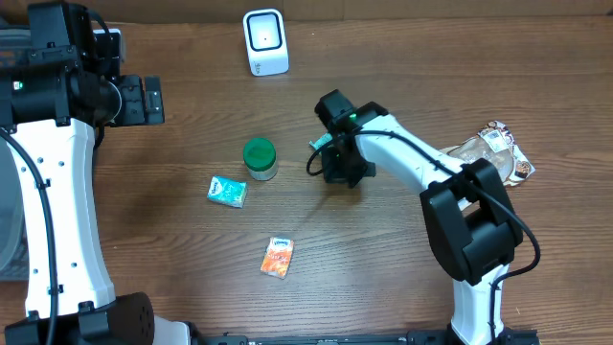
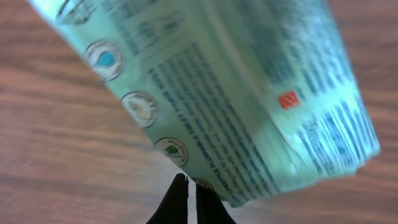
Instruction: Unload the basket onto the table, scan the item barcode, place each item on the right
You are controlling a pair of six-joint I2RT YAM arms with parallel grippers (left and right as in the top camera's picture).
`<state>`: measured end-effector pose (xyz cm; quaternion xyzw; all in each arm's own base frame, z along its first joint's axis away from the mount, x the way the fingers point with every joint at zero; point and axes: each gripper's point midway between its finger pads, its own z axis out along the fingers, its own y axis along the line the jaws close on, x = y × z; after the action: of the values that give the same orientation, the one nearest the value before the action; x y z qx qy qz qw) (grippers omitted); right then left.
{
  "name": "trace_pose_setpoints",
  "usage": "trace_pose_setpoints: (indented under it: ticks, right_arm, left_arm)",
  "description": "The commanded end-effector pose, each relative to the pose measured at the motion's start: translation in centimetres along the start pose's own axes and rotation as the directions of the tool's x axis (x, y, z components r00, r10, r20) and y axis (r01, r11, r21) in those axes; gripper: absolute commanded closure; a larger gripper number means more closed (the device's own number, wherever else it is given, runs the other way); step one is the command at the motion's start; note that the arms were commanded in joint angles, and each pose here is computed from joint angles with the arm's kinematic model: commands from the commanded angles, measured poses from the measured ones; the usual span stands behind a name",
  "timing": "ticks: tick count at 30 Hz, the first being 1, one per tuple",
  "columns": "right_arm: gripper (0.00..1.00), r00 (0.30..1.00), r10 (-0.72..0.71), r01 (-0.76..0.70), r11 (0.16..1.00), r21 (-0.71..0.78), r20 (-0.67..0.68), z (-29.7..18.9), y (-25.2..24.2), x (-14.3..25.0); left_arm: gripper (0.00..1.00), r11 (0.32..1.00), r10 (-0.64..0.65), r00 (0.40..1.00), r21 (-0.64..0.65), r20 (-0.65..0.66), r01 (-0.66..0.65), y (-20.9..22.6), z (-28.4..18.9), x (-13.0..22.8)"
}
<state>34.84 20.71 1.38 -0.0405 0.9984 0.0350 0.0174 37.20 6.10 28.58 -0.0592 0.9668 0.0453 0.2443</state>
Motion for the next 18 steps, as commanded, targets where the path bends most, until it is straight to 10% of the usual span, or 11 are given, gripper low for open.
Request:
trace_pose_setpoints:
  ticks: [1,18]
  right_arm:
    - [0.96,0.998,-0.054,0.052,0.997,0.055,0.038,-0.3,-2.1,-1.3]
    - [0.96,0.982,-0.148,0.150,0.989,-0.011,0.120,-1.8,-4.8,-5.1]
  left_arm:
    - [0.00,1.000,0.012,1.000,-0.011,-0.006,-0.012,0.3,0.2,0.0]
    - [0.00,1.000,0.012,1.000,-0.011,-0.006,-0.012,0.3,0.2,0.0]
